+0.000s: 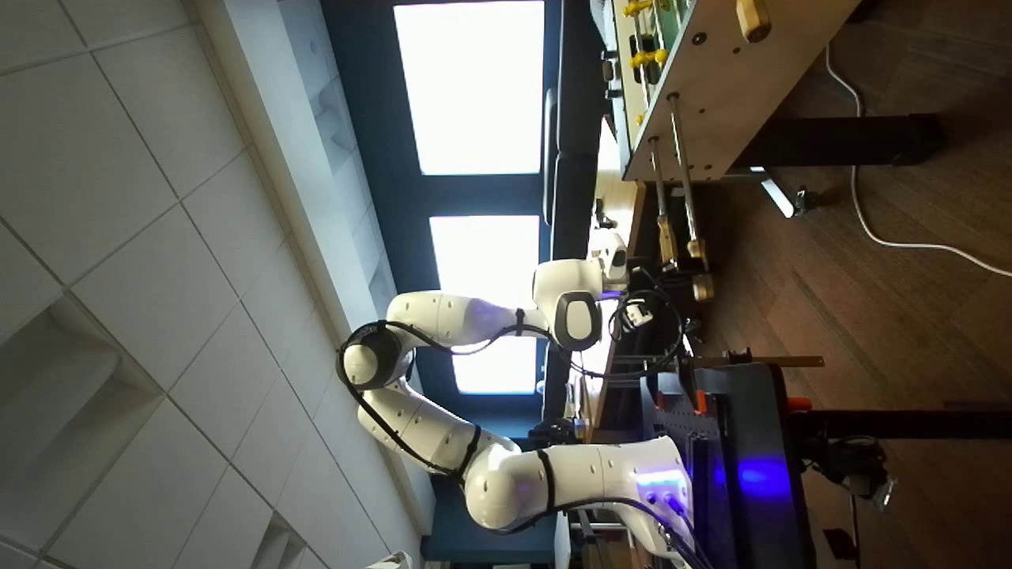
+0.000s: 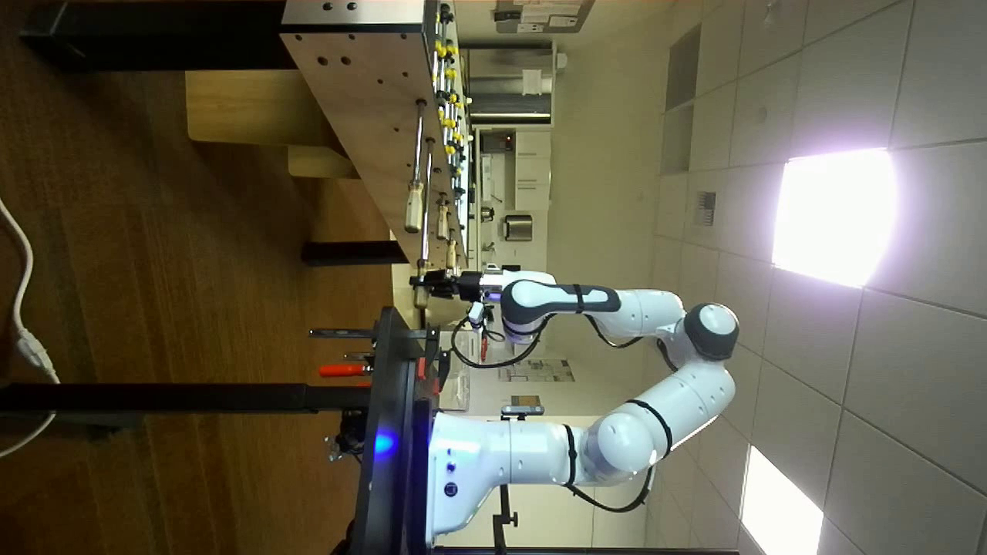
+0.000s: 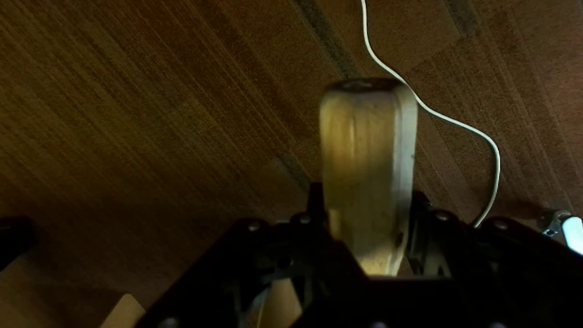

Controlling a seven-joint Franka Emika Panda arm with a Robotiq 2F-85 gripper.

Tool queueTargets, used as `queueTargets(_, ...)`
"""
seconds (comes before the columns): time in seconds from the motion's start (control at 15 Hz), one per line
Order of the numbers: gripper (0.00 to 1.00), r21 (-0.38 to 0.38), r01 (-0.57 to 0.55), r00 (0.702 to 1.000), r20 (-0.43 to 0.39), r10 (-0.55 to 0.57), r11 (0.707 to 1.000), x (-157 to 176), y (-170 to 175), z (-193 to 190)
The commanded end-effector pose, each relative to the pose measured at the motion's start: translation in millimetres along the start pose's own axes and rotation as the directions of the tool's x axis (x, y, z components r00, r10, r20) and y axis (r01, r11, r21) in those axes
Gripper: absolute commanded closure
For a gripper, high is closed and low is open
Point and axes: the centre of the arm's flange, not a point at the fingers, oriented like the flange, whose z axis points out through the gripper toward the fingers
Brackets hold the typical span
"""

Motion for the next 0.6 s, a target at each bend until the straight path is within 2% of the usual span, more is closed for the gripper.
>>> queueTargets(0.0,0.86,0.045,0.094,0.995,0.018,-0.095,0.995,40.0,-46.6,-38.0)
queueTargets(0.2,0.86,0.039,0.1,0.994,0.043,-0.102,0.994,40.0,-43.3,-27.6)
queueTargets(0.53,0.86,0.017,0.118,0.992,0.036,-0.119,0.993,41.6,-42.3,-25.4)
